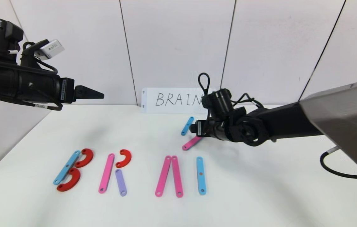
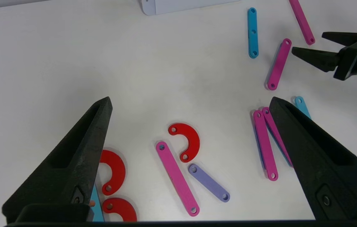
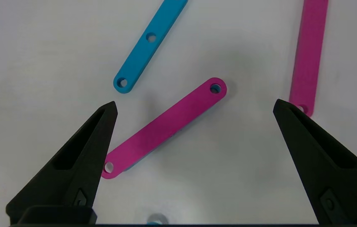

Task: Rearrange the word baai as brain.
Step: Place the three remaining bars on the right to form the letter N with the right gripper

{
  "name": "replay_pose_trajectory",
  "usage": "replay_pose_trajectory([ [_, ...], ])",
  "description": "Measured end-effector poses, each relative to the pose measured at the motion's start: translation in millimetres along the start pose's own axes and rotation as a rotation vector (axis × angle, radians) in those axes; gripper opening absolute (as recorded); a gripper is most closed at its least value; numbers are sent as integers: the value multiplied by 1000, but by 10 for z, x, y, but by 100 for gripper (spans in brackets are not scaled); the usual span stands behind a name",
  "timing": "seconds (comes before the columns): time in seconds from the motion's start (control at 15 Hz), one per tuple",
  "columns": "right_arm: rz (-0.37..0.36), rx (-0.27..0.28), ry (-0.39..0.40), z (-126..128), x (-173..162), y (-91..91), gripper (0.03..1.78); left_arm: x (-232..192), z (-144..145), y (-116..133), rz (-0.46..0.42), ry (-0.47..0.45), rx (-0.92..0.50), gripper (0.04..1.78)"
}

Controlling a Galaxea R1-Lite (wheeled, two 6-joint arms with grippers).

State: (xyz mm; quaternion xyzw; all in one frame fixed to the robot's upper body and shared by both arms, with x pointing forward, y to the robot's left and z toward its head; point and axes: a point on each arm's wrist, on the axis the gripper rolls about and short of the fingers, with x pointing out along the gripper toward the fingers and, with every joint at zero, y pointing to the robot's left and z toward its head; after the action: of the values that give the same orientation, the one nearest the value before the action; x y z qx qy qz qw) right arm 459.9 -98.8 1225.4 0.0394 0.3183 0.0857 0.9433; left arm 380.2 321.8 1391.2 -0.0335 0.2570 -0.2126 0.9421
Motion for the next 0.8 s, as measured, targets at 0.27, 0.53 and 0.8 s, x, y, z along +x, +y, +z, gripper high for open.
replay_pose_trajectory([
  [0.27,-15,-19,22,-143,221,116,173,38,-13,15,0,10,-3,174],
  [0.53,-33,-32,37,-236,316,155,173,55,-20,24,-1,15,5,174],
  [0.8,-28,-46,53,-305,343,210,172,55,-23,23,-1,16,5,174],
])
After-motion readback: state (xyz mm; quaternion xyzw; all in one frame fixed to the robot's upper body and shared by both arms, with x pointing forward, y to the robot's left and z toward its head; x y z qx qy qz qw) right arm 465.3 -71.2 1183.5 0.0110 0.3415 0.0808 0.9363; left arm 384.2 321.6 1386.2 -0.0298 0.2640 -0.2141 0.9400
